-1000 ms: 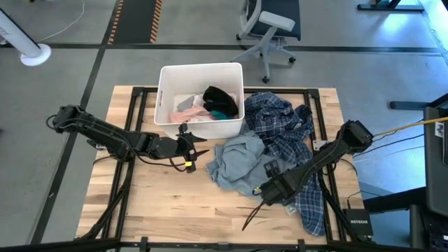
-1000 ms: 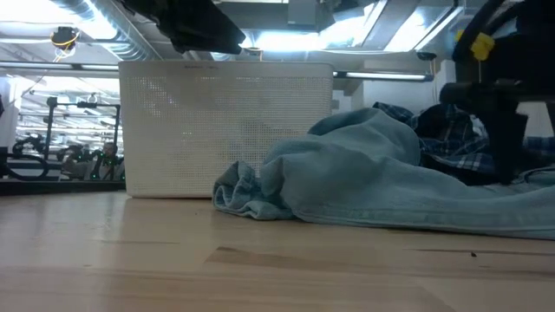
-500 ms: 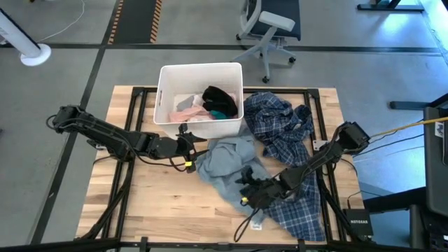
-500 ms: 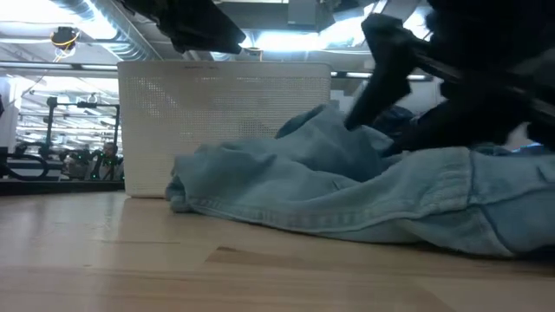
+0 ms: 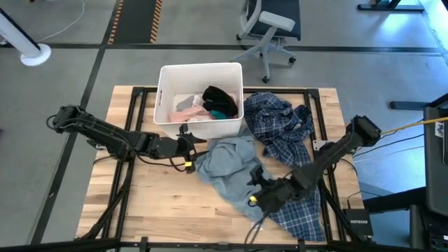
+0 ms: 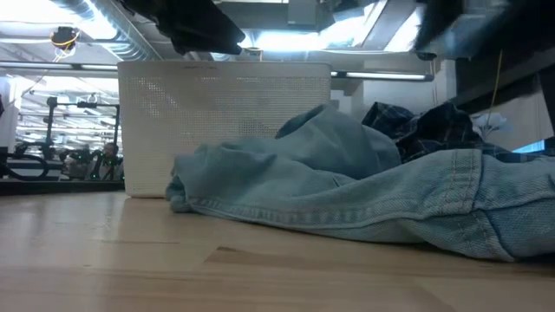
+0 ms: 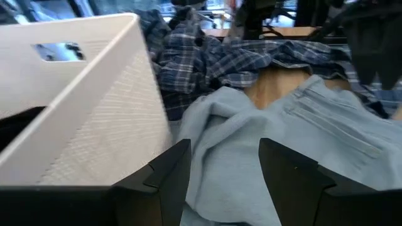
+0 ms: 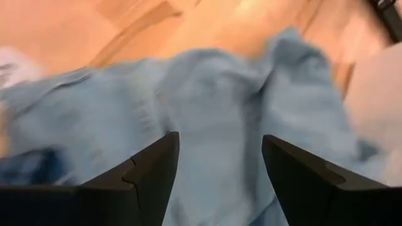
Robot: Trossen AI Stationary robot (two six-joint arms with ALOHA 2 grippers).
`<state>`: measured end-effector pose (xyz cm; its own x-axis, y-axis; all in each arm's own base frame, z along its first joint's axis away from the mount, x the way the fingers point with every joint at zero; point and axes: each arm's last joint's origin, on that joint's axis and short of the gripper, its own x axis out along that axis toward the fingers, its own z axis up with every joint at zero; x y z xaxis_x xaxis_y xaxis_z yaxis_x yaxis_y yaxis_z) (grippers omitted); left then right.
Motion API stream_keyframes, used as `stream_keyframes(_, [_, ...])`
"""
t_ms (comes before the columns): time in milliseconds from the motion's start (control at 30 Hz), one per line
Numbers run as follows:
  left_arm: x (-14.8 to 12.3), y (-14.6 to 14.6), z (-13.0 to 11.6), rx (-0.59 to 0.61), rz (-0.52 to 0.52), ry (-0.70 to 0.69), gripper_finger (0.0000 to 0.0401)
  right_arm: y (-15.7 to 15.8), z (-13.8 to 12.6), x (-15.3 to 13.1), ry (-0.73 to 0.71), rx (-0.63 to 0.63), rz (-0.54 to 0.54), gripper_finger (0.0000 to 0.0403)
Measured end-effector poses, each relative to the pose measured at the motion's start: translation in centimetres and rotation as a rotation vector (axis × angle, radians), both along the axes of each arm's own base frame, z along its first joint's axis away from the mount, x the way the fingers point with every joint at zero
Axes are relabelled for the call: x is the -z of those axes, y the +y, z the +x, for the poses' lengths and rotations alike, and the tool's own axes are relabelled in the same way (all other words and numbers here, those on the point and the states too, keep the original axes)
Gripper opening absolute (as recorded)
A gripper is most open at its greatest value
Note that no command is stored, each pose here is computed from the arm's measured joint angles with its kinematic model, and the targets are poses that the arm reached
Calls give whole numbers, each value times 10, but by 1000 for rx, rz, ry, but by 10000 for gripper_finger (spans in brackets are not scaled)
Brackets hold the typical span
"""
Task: Sort clothes
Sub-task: Put the blue jeans into the white bin
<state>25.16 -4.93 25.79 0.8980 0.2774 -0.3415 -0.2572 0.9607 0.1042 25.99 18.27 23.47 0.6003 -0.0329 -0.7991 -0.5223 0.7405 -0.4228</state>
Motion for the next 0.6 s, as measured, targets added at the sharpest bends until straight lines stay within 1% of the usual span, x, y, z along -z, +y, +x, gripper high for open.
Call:
stream_keyframes(67, [1,-1,0,25,-15,8,182,8,-11,2,46,11,14,248])
stream_keyframes(167, [1,-1,0,33,-20,6,182,17,-29,10,121,31,-3,248])
stream_keyframes(300, [1,-1,0,31,-23,5,182,23,-51,25,212,1,-65,248])
stream_keyframes(467, [0,-1,0,31,-24,2,182,21,-63,41,198,-22,-148,248])
stream_keyframes(600, [0,-1,0,30,-24,3,182,16,-67,56,208,-51,-170,248])
